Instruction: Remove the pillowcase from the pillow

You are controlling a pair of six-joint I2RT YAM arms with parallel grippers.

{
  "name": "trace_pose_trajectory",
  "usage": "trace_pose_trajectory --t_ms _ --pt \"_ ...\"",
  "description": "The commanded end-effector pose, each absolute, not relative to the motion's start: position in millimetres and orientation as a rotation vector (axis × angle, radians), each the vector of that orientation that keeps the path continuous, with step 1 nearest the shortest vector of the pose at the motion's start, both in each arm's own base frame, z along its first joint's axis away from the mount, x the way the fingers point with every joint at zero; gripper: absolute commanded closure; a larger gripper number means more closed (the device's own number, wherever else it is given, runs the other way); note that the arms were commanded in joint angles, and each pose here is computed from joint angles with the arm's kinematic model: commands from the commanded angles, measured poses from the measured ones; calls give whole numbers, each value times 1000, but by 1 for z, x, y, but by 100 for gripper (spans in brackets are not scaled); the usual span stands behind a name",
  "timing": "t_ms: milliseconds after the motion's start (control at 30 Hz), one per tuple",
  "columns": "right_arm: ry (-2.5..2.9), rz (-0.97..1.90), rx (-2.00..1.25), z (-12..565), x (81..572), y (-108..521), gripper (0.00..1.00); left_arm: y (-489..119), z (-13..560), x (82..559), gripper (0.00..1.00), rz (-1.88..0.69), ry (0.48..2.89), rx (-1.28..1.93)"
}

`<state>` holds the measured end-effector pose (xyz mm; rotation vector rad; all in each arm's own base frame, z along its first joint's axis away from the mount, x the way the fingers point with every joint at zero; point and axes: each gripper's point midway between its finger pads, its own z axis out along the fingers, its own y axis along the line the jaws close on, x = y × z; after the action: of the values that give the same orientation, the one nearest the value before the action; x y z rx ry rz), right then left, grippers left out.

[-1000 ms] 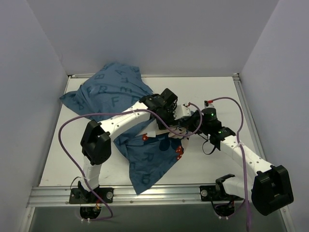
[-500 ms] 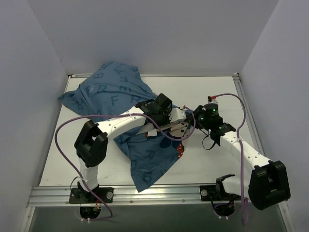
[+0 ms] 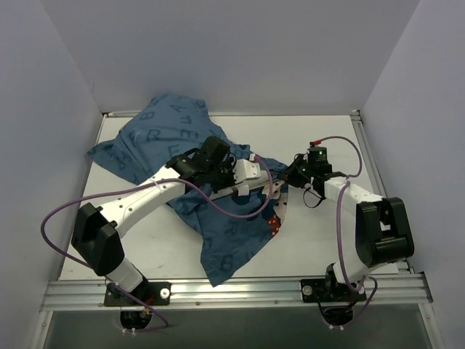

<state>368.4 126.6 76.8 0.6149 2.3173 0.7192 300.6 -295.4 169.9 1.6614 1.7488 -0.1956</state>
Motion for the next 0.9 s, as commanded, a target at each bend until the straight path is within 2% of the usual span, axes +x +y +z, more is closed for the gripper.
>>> trace_pose_trajectory --t_ms 0,233,400,433,467,500,533,567,700,867 --pt "2243 456 656 65 401 70 100 -260 228 298 98 -262 1876 1519" --pt "2308 478 599 43 396 77 100 -265 266 313 98 -333 1851 1398" --pt "2268 732 349 74 396 128 100 -282 298 342 98 -381 1837 1224" --pt "2253 759 292 84 394 141 96 -286 303 348 98 -383 1825 1199" --pt "2220 758 231 101 397 146 86 -292 297 355 98 -397 1847 1176" --pt "2194 749 194 121 393 149 59 -296 299 360 98 -400 1844 1163" --pt "2180 740 148 134 390 155 48 -300 308 366 98 -403 1823 1144" --pt "2108 717 108 171 391 156 32 -306 301 373 98 -408 1842 1137" --pt "2126 511 17 210 362 145 16 -315 308 394 98 -391 1844 1085" --pt "2105 576 -24 224 331 170 15 -322 323 407 98 -409 1835 1009"
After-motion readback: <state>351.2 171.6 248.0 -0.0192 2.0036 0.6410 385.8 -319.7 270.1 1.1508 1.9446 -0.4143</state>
